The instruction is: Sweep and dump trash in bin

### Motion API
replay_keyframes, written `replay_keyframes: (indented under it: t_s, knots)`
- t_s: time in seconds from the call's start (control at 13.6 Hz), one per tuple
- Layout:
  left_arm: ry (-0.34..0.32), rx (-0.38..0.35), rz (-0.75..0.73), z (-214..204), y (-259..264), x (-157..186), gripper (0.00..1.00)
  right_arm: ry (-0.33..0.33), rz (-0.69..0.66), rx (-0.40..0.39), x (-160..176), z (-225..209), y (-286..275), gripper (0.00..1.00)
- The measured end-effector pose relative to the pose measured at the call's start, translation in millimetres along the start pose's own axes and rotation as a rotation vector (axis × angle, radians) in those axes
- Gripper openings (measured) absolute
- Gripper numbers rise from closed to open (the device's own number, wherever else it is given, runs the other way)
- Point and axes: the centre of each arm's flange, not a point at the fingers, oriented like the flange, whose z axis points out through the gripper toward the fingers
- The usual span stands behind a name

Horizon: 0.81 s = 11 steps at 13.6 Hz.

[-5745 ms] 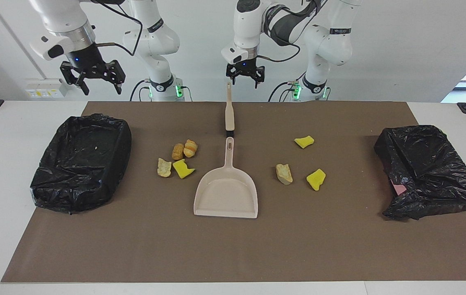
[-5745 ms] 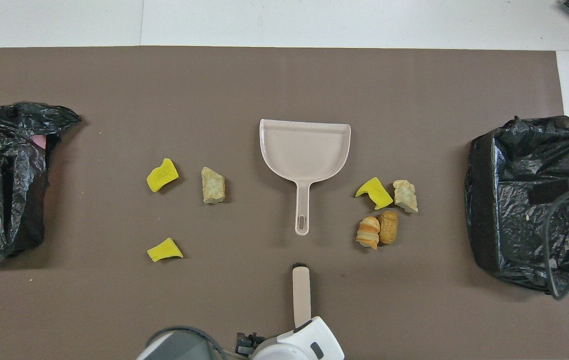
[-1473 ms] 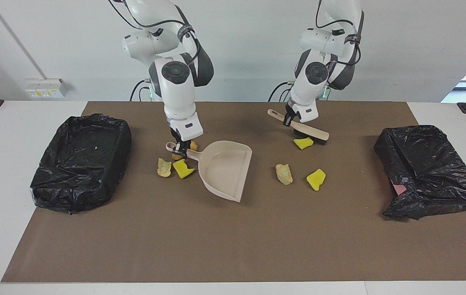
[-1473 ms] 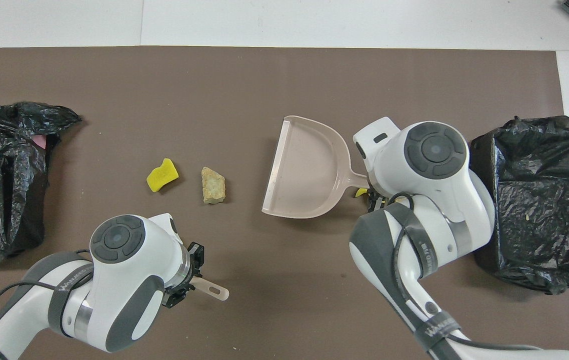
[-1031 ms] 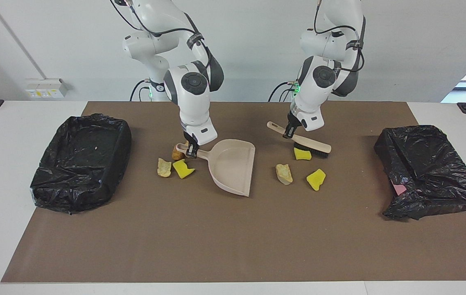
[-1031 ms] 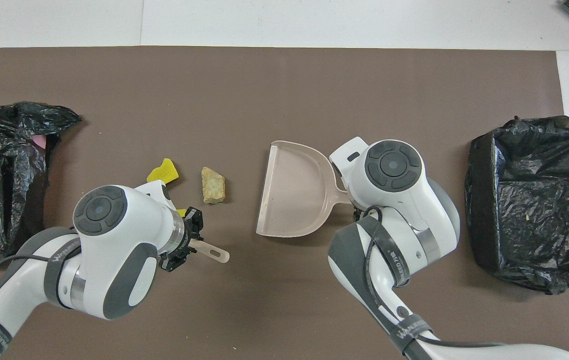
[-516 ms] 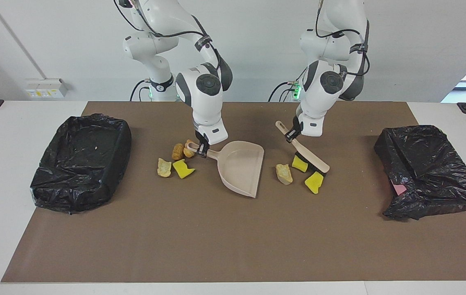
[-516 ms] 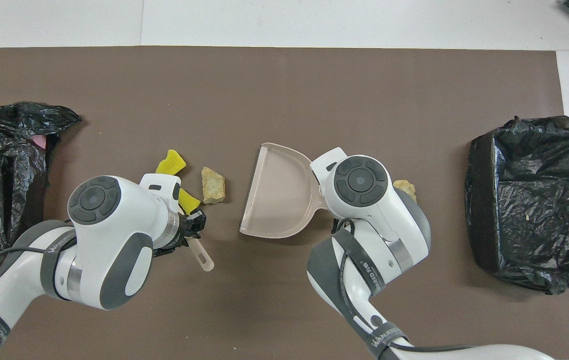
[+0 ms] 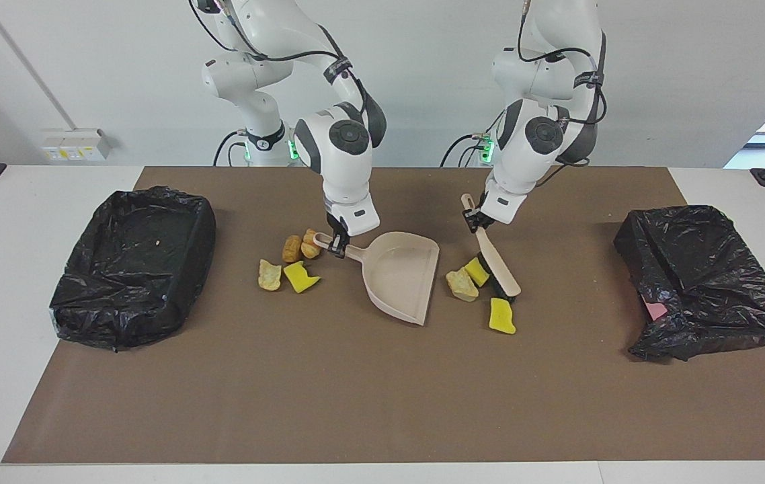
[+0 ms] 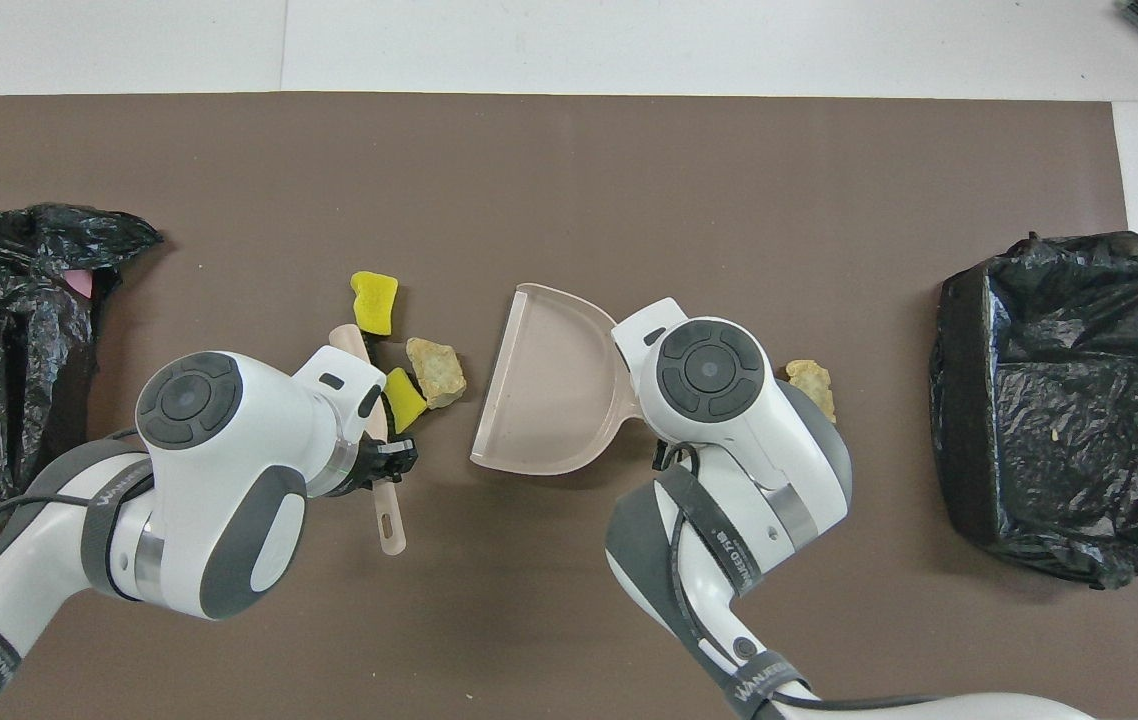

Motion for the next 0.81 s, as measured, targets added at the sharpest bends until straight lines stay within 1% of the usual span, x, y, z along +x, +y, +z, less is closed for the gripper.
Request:
replay_keyframes:
  t_s: [0.22,0.37,0.66,0.81]
  knots:
    - [0.0,0.003,0.08,1,9,-6,0.26,0.0,0.0,0.0,0,0,0,0.31]
    - [-0.001,0.008,0.131,4,25,-19,0.26,0.0,0.0,0.0,0,0,0,0.31]
    - [0.02,0.007,0.282,6,87,-71,0.26,-0.004,0.004,0.003,-2,2,1,0.31]
    - [0.047,-0.016,0.339,-9,115,-88,0.26,-0.005,0.004,0.004,-2,3,1,0.31]
